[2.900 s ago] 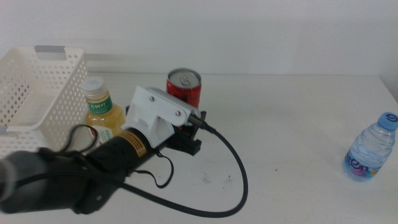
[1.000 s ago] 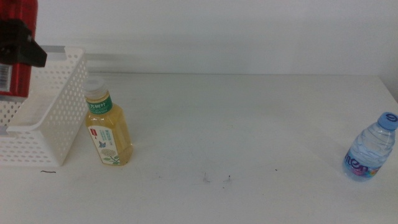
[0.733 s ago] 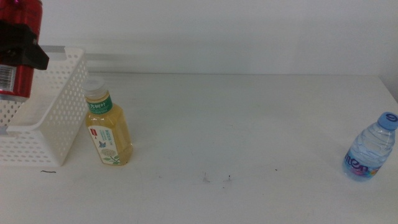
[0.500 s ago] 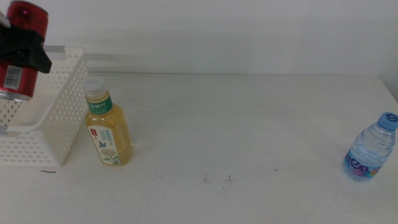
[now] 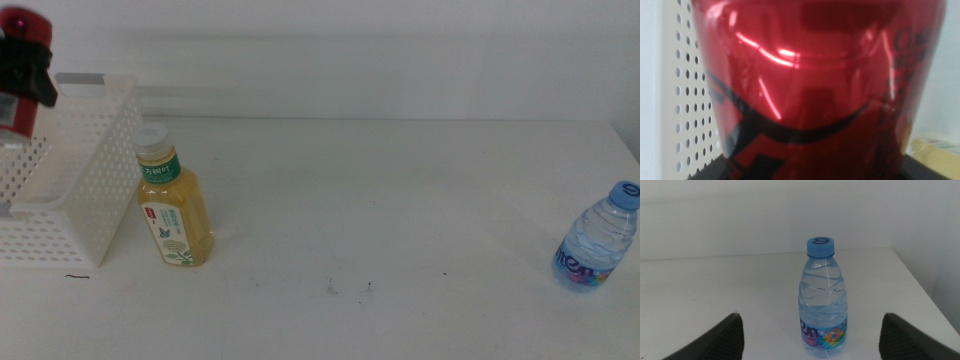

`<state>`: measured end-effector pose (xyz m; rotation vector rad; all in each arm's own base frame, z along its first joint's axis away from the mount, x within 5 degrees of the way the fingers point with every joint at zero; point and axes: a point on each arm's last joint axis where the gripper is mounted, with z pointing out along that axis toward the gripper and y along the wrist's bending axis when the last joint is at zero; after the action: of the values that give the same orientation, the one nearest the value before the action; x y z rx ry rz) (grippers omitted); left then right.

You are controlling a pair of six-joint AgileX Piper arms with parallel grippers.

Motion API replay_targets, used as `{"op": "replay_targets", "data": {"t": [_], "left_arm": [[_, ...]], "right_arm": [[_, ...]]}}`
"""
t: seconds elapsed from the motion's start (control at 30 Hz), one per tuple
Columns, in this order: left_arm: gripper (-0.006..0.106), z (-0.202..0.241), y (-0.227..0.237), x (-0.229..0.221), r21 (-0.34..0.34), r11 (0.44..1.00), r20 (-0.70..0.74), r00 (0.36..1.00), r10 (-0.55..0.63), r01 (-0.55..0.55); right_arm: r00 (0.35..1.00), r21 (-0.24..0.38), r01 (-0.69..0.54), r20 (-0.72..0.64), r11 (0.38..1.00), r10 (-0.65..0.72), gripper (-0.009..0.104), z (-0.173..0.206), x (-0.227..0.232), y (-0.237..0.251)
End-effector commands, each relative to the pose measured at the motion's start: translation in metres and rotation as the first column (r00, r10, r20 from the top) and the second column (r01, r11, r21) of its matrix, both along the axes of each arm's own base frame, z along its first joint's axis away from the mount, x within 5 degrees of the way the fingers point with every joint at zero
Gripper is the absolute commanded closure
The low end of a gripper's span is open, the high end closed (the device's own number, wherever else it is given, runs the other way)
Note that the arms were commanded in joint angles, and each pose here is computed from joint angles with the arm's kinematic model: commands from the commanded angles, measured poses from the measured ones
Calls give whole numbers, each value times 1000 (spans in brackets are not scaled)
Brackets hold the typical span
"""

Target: Use arms to grab the bottles and put them into the dustbin to the left of the table.

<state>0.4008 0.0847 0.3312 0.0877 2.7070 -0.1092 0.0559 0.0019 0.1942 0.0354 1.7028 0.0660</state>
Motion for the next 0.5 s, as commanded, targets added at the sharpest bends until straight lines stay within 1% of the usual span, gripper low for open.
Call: {"op": "replay_targets", "data": {"t": [0.0,0.1,0.3,0.37,0.47], "left_arm": [[65,-6,5,6,3,1000,-2,1000,15,-15],[65,-24,9,13,16,1000,-47,999,16,-15],[64,-54,12,25,0,1000,-117,993,14,-14],[61,-62,13,27,3,1000,-136,991,14,-14],[52,-68,15,28,8,1000,-152,988,16,-15]], "right_arm": [[1000,-13,8,10,1000,-8,10,0,0,-1],[1000,-13,8,10,1000,-8,10,0,0,-1],[1000,-13,8,10,1000,-8,10,0,0,-1],[1000,-13,8,10,1000,-8,10,0,0,-1],[1000,-13,8,10,1000,-8,10,0,0,-1]]}}
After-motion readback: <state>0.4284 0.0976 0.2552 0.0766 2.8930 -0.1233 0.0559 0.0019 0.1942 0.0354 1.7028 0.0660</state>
